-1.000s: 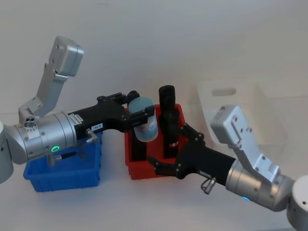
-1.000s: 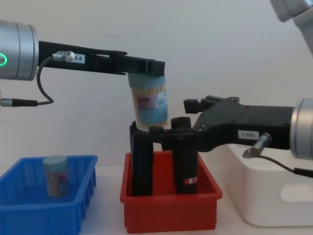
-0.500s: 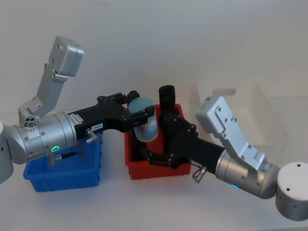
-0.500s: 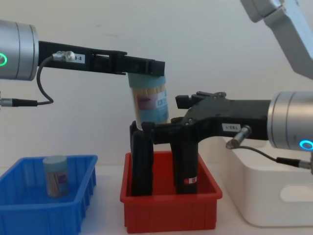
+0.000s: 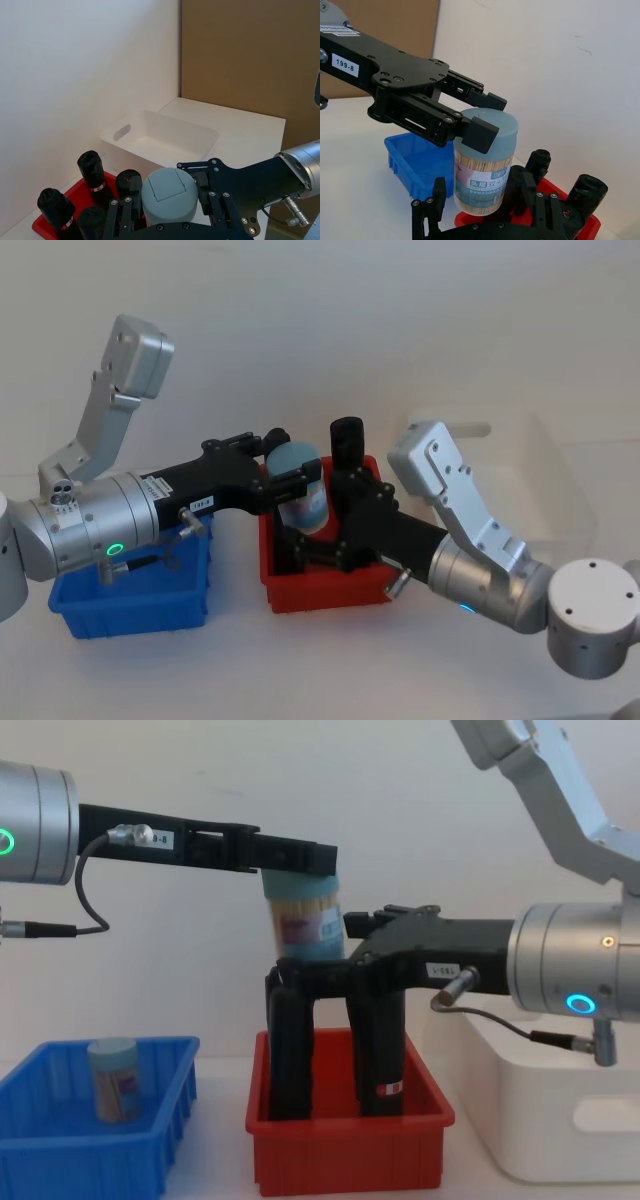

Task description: Pick the cotton swabs from the blue box and place them into the white box.

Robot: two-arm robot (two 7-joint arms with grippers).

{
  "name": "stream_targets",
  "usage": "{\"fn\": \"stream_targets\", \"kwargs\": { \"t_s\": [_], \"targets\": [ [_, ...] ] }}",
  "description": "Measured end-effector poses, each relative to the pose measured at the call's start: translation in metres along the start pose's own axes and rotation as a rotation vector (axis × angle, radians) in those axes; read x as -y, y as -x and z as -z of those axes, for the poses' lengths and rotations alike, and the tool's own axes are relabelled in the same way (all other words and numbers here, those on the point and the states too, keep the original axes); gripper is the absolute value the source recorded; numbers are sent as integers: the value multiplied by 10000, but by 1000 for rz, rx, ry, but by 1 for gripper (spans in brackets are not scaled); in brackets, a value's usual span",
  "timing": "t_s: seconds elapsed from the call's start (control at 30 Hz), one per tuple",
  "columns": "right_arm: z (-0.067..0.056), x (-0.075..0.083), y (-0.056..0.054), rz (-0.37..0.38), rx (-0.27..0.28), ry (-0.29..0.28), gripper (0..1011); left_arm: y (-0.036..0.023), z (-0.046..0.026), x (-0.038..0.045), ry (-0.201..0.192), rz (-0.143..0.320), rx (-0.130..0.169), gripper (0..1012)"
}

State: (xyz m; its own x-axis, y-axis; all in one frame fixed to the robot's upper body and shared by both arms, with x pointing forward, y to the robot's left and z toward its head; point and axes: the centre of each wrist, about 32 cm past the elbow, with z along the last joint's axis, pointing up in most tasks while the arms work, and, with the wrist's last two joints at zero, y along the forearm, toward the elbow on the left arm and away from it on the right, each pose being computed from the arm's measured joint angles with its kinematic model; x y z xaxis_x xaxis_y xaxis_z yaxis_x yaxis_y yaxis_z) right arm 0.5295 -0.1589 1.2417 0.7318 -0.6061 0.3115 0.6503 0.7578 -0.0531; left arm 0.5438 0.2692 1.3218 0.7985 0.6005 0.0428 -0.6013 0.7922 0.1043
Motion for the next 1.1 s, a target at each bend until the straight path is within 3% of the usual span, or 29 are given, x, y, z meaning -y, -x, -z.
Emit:
{"fn": "stream_targets", "kwargs": {
  "t_s": [0.43, 0.53, 0.83, 1.1],
  "targets": [
    [7, -127, -18, -3, -37, -23, 632, -1, -1, -2, 0, -2, 0, 668],
    [6, -147, -19, -3, -42, -26, 632, -1, -1, -2, 0, -2, 0, 690],
    [2, -170, -19, 10, -49, -28, 632, 0, 0, 0, 0, 0, 0, 958],
    [5, -132, -24, 57, -56, -21, 632, 0, 0, 0, 0, 0, 0, 1004]
  ]
}}
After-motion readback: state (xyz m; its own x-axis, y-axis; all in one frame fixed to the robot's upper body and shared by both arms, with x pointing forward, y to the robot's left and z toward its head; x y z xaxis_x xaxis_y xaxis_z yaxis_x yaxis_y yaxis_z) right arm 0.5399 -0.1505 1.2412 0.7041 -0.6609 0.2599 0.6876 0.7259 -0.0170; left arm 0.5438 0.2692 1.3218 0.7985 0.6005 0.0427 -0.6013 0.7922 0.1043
